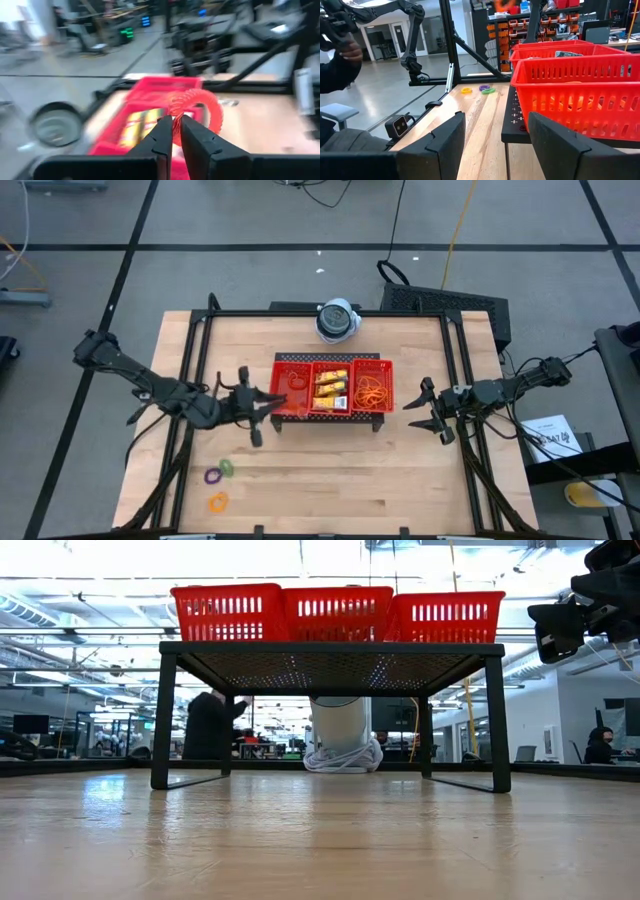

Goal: Pick & Place Office Desk Supplies
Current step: Put the orange spring keychain into the left red bin

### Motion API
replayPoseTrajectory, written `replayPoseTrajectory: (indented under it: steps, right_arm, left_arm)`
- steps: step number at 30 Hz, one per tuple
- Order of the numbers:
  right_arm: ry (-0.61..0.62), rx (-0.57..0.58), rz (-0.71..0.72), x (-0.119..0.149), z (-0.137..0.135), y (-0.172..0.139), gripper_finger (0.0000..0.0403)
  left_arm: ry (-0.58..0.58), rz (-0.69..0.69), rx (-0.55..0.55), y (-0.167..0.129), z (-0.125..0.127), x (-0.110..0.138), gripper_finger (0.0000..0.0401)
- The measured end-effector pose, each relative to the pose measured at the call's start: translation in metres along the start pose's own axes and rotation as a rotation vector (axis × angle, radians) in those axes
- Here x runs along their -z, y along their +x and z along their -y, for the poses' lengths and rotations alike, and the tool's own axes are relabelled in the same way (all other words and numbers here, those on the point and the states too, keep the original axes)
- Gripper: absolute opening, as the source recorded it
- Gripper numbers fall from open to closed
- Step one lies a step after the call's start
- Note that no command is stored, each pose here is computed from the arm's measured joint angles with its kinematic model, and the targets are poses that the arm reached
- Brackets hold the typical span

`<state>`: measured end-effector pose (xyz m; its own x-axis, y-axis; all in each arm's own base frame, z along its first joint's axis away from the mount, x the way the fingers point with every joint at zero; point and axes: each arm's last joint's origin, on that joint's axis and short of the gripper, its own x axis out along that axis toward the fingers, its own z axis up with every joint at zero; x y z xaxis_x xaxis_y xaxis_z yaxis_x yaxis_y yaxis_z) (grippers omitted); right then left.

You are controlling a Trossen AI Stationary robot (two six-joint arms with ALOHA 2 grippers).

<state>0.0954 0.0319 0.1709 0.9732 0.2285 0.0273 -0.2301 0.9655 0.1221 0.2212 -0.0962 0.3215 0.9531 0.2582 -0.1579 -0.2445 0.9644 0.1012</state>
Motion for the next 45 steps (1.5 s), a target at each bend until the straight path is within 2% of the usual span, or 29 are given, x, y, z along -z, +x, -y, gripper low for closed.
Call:
replayPoseTrajectory:
  steps: [3,12,21,30,45]
  right_arm:
    - [0.0,0.0,0.0,0.0,0.0,0.0,0.0206]
    - [0.0,0.0,0.0,0.0,0.0,0.0,0.0206]
    - [0.0,0.0,0.0,0.0,0.0,0.0,0.0206]
    - [0.0,0.0,0.0,0.0,0.0,0.0,0.0206]
    - [0.0,0.0,0.0,0.0,0.0,0.0,0.0206]
  left_arm:
    - [0.022,-0.031,-0.075,0.001,-0.003,0.004,0.0038]
    - [0.005,-0.098,-0.149,0.013,-0.012,0.014,0.0019]
    - [-0.039,-0.155,-0.205,0.019,-0.022,0.021,0.0039]
    - [-0.118,-0.222,-0.276,0.023,-0.034,0.03,0.0041]
    - [-0.15,-0.233,-0.286,0.025,-0.038,0.031,0.0042]
